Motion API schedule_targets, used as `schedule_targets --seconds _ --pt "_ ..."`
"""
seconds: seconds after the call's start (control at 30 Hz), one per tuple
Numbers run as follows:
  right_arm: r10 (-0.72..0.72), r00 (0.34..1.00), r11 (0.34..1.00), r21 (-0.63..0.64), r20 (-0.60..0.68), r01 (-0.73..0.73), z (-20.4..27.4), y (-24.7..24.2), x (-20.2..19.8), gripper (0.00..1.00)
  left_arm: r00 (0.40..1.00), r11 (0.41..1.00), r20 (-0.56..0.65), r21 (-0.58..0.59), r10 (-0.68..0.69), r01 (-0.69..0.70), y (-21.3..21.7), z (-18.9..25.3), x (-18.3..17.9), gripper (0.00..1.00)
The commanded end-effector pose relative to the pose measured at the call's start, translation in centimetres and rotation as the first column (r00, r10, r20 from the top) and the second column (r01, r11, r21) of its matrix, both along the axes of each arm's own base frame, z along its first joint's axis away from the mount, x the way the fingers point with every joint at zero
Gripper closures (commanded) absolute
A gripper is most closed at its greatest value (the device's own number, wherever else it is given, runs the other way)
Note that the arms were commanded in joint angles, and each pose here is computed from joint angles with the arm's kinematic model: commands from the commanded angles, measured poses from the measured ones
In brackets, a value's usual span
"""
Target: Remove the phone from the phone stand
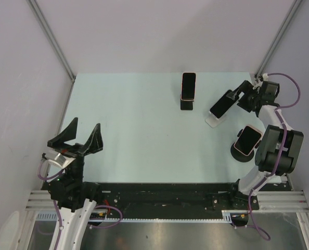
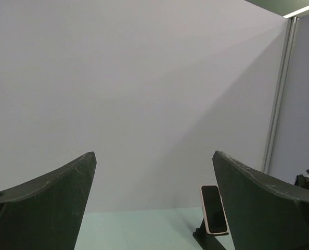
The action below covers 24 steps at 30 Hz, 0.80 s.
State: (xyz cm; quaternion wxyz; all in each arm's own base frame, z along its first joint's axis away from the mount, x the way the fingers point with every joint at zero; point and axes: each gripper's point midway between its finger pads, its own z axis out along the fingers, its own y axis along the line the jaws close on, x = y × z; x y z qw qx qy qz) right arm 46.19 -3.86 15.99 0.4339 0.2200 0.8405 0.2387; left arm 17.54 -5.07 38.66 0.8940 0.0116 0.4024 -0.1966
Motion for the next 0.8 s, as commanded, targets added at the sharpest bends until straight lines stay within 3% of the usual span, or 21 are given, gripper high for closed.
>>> schedule_targets --seconds 0.0,0.2,0.53,0.63,0.77 --pt "0.050 0.994 0.999 0.016 0.099 -0.052 2.5 0.1 1.5 0.17 1.000 1.000 0.005 0.001 -0.007 0.007 -0.1 0.1 -0.1 0.00" --pt "0.080 0.992 0.996 0.024 0.100 -0.082 2.2 0.1 1.3 0.39 1.000 1.000 -0.001 0.003 -0.012 0.012 -0.2 0.0 0.1 0.00" --pt "0.077 0.983 0.997 -0.009 0.168 -0.076 4.7 -0.3 0.4 0.93 1.000 1.000 0.003 0.003 -0.018 0.018 -0.3 0.2 -0.1 0.00" --pt "0.080 0.976 0.997 -0.028 0.204 -0.076 6.3 -0.2 0.0 1.00 1.000 1.000 0.002 0.002 -0.019 0.019 -0.3 0.1 0.0 0.00" --pt "0.090 0.958 0.995 -0.055 0.271 -0.078 9.1 0.2 -0.8 1.00 1.000 1.000 -0.008 0.002 -0.026 0.026 -0.5 0.0 0.2 0.00"
